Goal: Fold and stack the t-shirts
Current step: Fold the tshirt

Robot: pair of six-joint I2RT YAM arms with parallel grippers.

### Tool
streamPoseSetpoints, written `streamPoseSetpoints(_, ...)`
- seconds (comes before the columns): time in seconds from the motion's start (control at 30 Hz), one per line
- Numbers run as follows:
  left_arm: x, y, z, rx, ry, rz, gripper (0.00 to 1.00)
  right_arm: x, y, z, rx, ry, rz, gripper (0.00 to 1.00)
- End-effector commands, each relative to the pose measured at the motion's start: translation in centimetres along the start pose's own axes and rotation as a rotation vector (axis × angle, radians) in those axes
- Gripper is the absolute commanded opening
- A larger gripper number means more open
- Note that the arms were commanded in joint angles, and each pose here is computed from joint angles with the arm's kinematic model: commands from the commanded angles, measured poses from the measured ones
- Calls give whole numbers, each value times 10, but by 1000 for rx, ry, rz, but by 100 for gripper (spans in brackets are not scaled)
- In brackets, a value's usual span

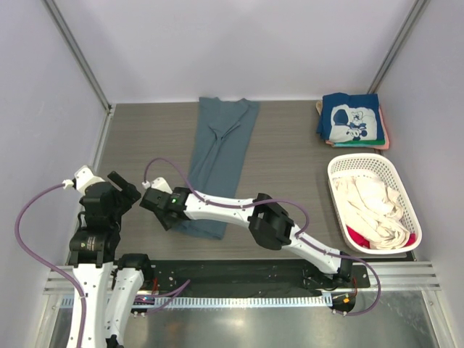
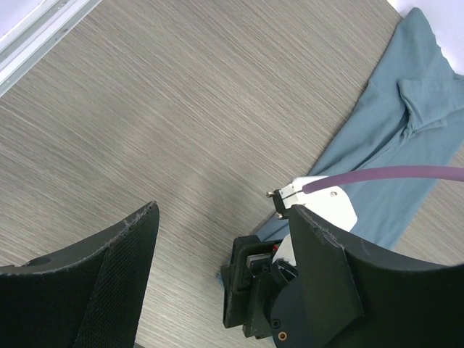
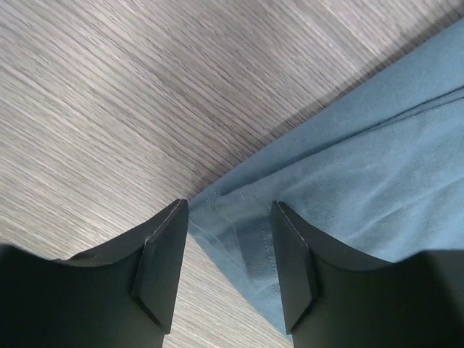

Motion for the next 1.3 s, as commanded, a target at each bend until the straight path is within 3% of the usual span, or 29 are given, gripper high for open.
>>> streamPoseSetpoints(0.0,-1,-9,-1,-27,1,-52,74,-32,-35,8,52,-51,-109,56)
streamPoseSetpoints(0.23,-1,-9,-2,-28,9,-53,74,-6,-26,-1,71,8,-85,52)
streamPoseSetpoints(0.63,-1,-8,-2,-24,13,-49,74,-2,-19,-16,74,57,-64,19)
streamPoseSetpoints(0.67,-1,-8,-2,-24,12,-50,74,-2,-18,-16,75,58,-66,12)
streamPoseSetpoints(0.77,0,-8,-2,-23,7,-47,74,-8,-21,-17,81,59,-73,2)
streamPoseSetpoints(1.07,2,-7,-3,-16,6,-38,74,-67,-34,-41,179,98,-168,1)
streamPoseSetpoints(1.27,3,-7,-3,-14,7,-33,74,-84,-8,-57,252,77,-127,1)
Point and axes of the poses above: each gripper's point midway between its finger pads, its own x axis out along the fingers, its own z axis along the line the jaws close on, y = z × x, the point moved 6 cm from there along -x, back along the fingers, and after that the axes turned 9 degrees about x, right-handed, at the moved point
